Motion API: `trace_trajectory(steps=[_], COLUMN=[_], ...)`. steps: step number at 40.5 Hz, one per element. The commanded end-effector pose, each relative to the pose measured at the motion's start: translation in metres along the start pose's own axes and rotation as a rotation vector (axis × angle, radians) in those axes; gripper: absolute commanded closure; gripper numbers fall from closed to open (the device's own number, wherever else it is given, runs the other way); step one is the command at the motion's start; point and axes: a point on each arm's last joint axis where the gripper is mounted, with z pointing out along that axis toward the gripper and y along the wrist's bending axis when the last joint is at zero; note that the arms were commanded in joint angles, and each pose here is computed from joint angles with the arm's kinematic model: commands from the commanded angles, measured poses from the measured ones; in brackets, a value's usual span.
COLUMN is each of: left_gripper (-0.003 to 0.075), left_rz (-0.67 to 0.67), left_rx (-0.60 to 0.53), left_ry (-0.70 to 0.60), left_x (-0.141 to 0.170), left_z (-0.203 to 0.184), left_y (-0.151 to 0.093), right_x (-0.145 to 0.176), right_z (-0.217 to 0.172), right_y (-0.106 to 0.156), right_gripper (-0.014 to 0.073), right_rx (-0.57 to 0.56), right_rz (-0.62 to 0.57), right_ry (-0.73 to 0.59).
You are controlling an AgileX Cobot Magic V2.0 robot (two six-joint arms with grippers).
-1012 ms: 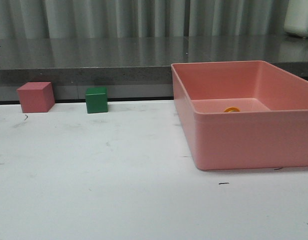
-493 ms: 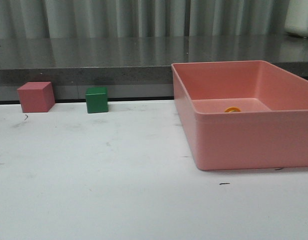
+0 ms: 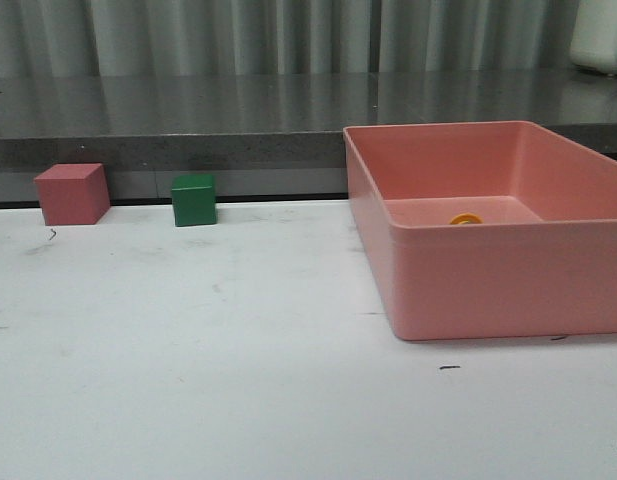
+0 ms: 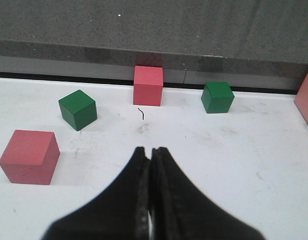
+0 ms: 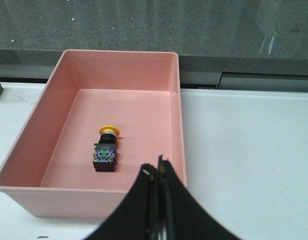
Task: Place and stand button with both arms
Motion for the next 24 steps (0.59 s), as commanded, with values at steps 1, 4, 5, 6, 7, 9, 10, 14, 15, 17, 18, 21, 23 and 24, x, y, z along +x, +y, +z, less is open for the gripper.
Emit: trace_trajectory(steps=[1, 4, 5, 6, 7, 9, 10, 14, 15, 17, 18, 21, 23, 24], left_gripper=[0.0670, 0.0496, 0.0434, 0.0328, 0.0267, 0.0158, 0.0118, 0.0091, 0.0097, 0.0108, 0.0113, 0.0132, 0.0141, 0.0145], left_rz=[-0.002, 0.034, 0.055, 0.075, 0.088, 0.088, 0.088, 0.067, 0.067, 0.067, 0.067, 0.067, 0.067, 0.067], left_rx=[0.005, -0.011, -0.022, -0.033, -0.040, -0.039, -0.039, -0.029, -0.029, -0.029, -0.029, -0.029, -0.029, -0.029], left_ry=[-0.108, -0.106, -0.105, -0.103, -0.103, -0.103, -0.103, -0.101, -0.101, -0.101, -0.101, -0.101, -0.101, -0.101], left_x=[-0.0162, -0.0161, -0.0160, -0.0159, -0.0160, -0.0159, -0.0159, -0.0156, -0.0156, -0.0156, -0.0156, -0.0156, -0.0156, -0.0156], left_z=[-0.0031, -0.0031, -0.0031, -0.0031, -0.0031, -0.0031, -0.0031, -0.0031, -0.0031, -0.0031, -0.0031, -0.0031, -0.0031, -0.0031], left_y=[-0.0009, 0.0003, 0.0012, 0.0020, 0.0026, 0.0026, 0.0026, 0.0017, 0.0017, 0.0017, 0.0017, 0.0017, 0.0017, 0.0017], right_x=[-0.0160, -0.0168, -0.0170, -0.0170, -0.0170, -0.0170, -0.0170, -0.0169, -0.0169, -0.0169, -0.0168, -0.0168, -0.0168, -0.0168], right_z=[-0.0022, -0.0023, -0.0023, -0.0023, -0.0023, -0.0023, -0.0023, -0.0023, -0.0023, -0.0023, -0.0023, -0.0023, -0.0023, -0.0023], right_y=[-0.0006, -0.0008, -0.0009, -0.0009, -0.0009, -0.0009, -0.0009, -0.0009, -0.0009, -0.0009, -0.0009, -0.0009, -0.0009, -0.0009], right_gripper=[0.0564, 0.0396, 0.0344, 0.0263, 0.0220, 0.0141, 0.0112, 0.0087, 0.0086, 0.0086, 0.0086, 0.0086, 0.0086, 0.0086], right_rx=[0.008, 0.011, 0.012, 0.012, 0.012, 0.012, 0.012, 0.012, 0.012, 0.012, 0.012, 0.012, 0.012, 0.012], right_rz=[-0.012, -0.020, -0.022, -0.022, -0.022, -0.022, -0.022, -0.022, -0.022, -0.022, -0.022, -0.022, -0.022, -0.022], right_ry=[-0.088, -0.098, -0.099, -0.100, -0.100, -0.100, -0.100, -0.099, -0.099, -0.099, -0.098, -0.098, -0.098, -0.098])
